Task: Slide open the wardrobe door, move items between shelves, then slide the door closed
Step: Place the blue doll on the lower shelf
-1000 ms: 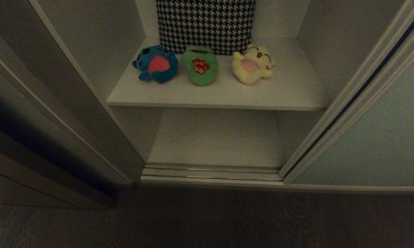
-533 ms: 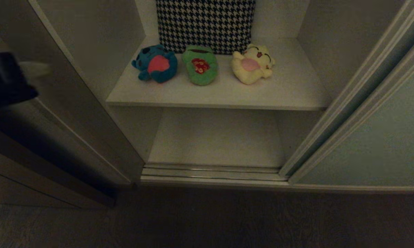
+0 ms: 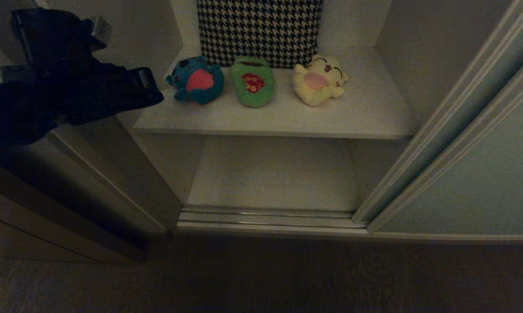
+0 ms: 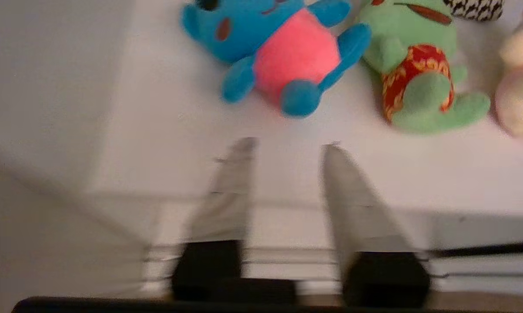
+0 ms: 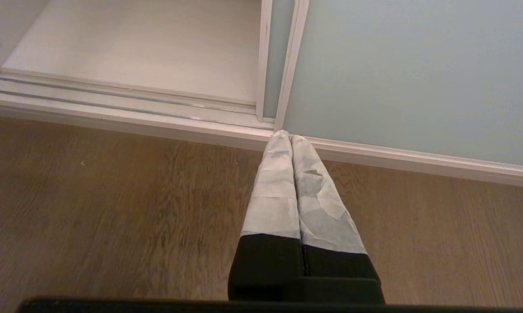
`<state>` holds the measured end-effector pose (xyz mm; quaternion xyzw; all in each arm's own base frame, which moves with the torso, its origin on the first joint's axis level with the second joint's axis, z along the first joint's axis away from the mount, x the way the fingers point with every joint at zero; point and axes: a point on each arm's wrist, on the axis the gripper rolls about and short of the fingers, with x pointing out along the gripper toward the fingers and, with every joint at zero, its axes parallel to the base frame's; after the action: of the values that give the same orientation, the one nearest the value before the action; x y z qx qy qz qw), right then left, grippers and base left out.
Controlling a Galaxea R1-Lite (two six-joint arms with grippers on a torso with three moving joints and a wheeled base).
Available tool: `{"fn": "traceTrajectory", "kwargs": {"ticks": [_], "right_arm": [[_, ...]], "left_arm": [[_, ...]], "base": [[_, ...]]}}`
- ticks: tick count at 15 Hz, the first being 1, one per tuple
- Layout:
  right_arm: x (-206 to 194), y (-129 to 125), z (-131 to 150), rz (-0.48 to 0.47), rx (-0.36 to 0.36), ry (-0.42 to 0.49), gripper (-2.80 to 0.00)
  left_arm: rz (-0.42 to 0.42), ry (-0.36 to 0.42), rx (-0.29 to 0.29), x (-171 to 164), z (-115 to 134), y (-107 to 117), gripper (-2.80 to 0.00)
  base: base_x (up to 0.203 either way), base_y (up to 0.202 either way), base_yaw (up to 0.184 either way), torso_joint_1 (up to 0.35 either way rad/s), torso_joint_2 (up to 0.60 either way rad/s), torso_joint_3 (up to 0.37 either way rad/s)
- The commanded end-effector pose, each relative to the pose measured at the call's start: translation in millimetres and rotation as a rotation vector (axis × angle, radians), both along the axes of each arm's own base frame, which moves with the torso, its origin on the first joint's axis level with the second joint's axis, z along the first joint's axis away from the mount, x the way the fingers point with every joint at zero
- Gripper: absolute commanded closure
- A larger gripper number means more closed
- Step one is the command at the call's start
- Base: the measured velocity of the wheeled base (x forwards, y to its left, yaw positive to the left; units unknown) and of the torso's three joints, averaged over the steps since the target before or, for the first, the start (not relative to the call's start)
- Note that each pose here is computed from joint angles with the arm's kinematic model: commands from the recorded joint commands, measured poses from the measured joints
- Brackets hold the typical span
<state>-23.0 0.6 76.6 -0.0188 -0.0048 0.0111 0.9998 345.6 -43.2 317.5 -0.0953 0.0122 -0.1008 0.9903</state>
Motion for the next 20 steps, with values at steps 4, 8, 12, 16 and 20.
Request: {"fn": "traceTrajectory", "kwargs": {"ticks": [4, 8, 12, 16, 20], "right_arm": [[0.0, 0.0, -0.1, 0.001, -0.001, 0.000, 0.00], [0.0, 0.0, 0.1, 0.001, -0.001, -0.002, 0.00], [0.0, 0.0, 0.1, 0.001, 0.000, -0.002, 0.00], [0.0, 0.0, 0.1, 0.001, -0.001, -0.002, 0.00], [0.0, 0.0, 0.0, 0.001, -0.001, -0.001, 0.00]], "left_arm": [[-0.023, 0.056, -0.060, 36.9, -22.6, -15.8, -2.80], [-0.022, 0.058, -0.057, 41.8, -25.5, -17.8, -2.80], [0.013, 0.051, -0.058, 56.3, -30.3, -19.8, -2.80], [0.019, 0.056, -0.059, 59.0, -33.1, -20.1, -2.80], [0.015, 0.027, -0.062, 58.4, -27.6, -21.3, -2.80]], "base": [[0.000, 0.000, 0.000, 0.000, 0.00, 0.000], [0.000, 0.000, 0.000, 0.000, 0.00, 0.000], [0.000, 0.000, 0.000, 0.000, 0.00, 0.000], [0.000, 0.000, 0.000, 0.000, 0.00, 0.000], [0.000, 0.000, 0.000, 0.000, 0.00, 0.000]]}}
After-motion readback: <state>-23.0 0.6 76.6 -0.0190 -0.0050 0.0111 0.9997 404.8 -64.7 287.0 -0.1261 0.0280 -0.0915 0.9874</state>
